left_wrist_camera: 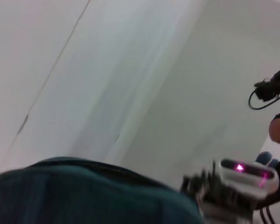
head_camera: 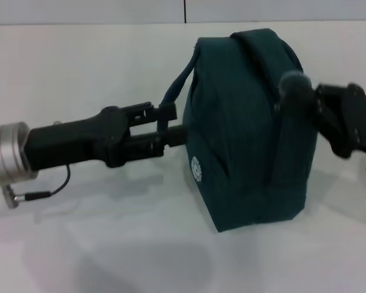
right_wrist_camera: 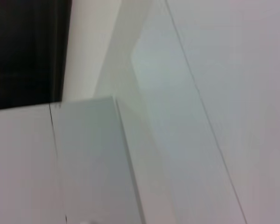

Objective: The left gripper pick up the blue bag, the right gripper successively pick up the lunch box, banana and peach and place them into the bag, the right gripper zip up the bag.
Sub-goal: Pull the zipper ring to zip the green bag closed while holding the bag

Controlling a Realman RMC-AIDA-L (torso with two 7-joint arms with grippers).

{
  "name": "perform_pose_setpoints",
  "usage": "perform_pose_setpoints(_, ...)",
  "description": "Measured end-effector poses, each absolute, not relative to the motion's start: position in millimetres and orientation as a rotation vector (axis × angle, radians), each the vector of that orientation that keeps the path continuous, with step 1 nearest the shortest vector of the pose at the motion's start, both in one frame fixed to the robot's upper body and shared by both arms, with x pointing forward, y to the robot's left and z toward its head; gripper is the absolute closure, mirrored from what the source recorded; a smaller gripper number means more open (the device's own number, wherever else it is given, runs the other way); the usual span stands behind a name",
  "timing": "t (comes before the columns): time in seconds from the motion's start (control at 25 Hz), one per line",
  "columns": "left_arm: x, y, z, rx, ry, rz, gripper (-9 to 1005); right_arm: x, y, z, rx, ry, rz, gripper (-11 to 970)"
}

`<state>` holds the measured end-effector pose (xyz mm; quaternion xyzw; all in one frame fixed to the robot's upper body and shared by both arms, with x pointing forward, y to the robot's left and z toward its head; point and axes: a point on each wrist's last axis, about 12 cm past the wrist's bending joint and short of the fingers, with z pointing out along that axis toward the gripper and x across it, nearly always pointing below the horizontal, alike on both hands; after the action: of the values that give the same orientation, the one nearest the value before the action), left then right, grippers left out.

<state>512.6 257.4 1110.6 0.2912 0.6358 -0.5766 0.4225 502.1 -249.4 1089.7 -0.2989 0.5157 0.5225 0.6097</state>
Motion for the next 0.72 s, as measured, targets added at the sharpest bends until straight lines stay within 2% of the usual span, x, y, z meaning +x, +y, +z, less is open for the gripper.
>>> perform_pose_setpoints(0.08,504,262,1103,0.743,1.564,-1.397,279,515,-240,1099,-0.670,1.150,1.219,943)
perform_pose_setpoints(0.44,487,269,1082,0.691,1.493,-1.311,279,539,-214,1112,-0.686,1.153,1.274,943)
perform_pose_setpoints(0.72,485,269,1073,0.636,1.481,-1.245,278,557,-193,1126,-0.750,1.132,1.284,943)
